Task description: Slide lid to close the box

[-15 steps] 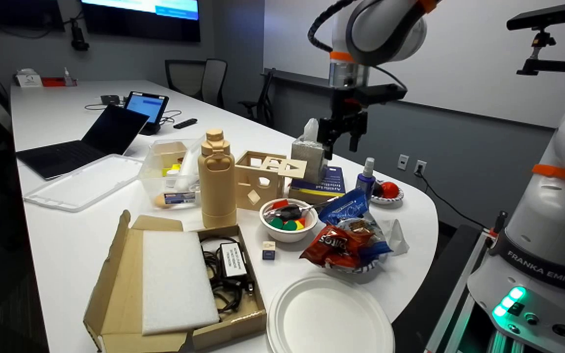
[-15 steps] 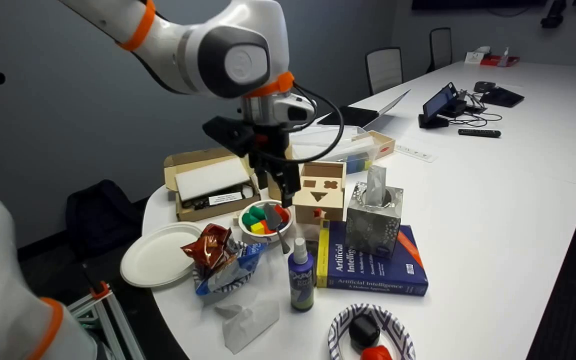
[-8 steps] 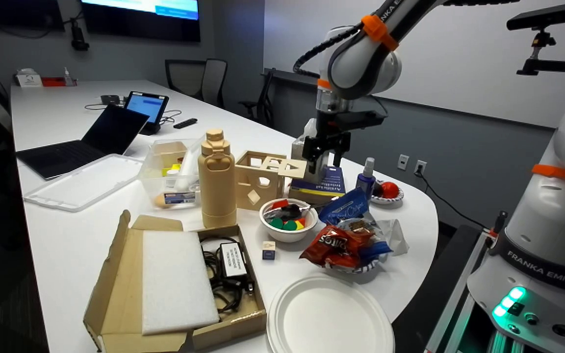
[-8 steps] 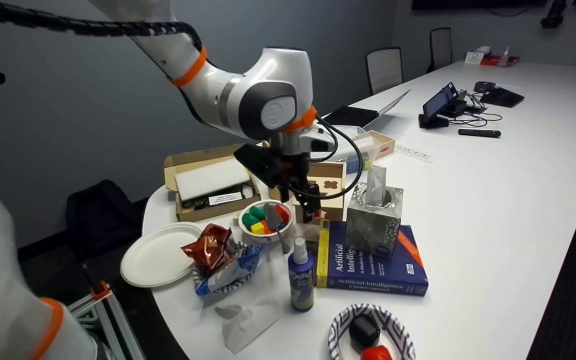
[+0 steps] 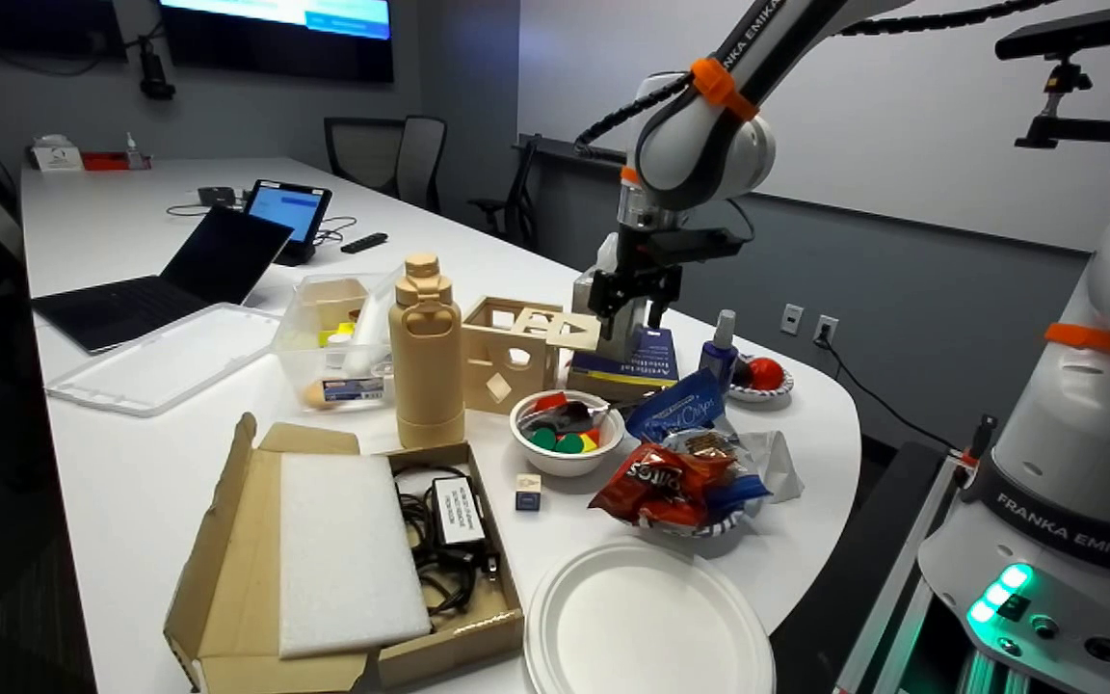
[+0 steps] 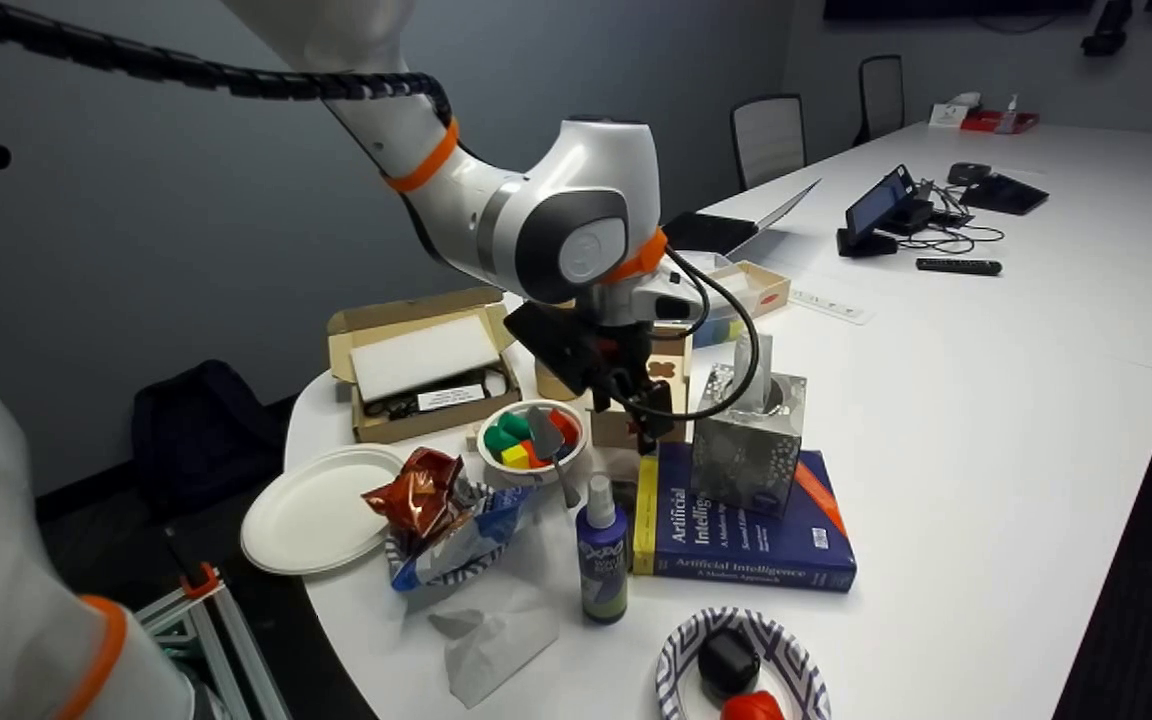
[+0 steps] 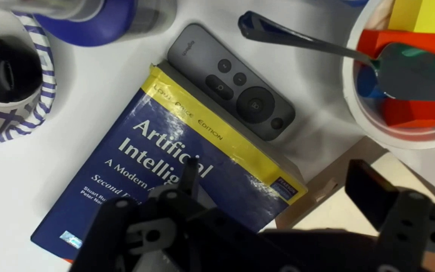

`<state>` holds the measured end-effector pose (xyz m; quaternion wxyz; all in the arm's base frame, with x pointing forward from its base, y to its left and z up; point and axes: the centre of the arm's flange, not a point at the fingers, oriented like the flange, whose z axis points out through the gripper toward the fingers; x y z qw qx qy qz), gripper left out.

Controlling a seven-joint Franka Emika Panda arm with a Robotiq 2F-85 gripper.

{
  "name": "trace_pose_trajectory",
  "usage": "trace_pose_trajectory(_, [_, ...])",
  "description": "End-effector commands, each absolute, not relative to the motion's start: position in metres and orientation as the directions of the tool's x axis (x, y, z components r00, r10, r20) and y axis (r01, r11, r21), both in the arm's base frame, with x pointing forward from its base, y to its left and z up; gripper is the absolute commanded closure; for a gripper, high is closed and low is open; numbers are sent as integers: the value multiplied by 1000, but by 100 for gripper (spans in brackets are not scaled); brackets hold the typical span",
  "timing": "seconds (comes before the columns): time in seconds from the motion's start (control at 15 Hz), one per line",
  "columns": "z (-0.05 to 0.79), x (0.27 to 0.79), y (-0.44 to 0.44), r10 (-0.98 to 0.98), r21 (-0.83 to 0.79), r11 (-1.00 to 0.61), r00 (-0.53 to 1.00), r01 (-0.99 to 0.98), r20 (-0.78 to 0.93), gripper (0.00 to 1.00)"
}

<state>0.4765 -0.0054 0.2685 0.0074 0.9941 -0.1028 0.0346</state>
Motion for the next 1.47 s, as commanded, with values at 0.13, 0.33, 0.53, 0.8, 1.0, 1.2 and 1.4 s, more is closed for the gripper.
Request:
trace_pose_trajectory(0.13, [267, 490, -17, -234, 13, -972, 968, -236, 95, 0])
trace_pose_trajectory(0.33, [269, 492, -24, -249, 16, -968, 964, -251, 95, 0])
trace_pose_trajectory(0.53, [262, 492, -28, -258, 32, -965, 962, -261, 87, 0])
trace_pose_trajectory(0.8, [253, 492, -29, -266, 46, -962, 961, -270, 73, 0])
trace_pose_trajectory(1.0, [248, 493, -27, -267, 40, -962, 961, -270, 64, 0])
trace_pose_trajectory(1.2, [245, 495, -24, -263, 32, -964, 963, -265, 58, 0])
trace_pose_trajectory(1.4, [244, 498, -20, -261, 24, -965, 963, -263, 60, 0])
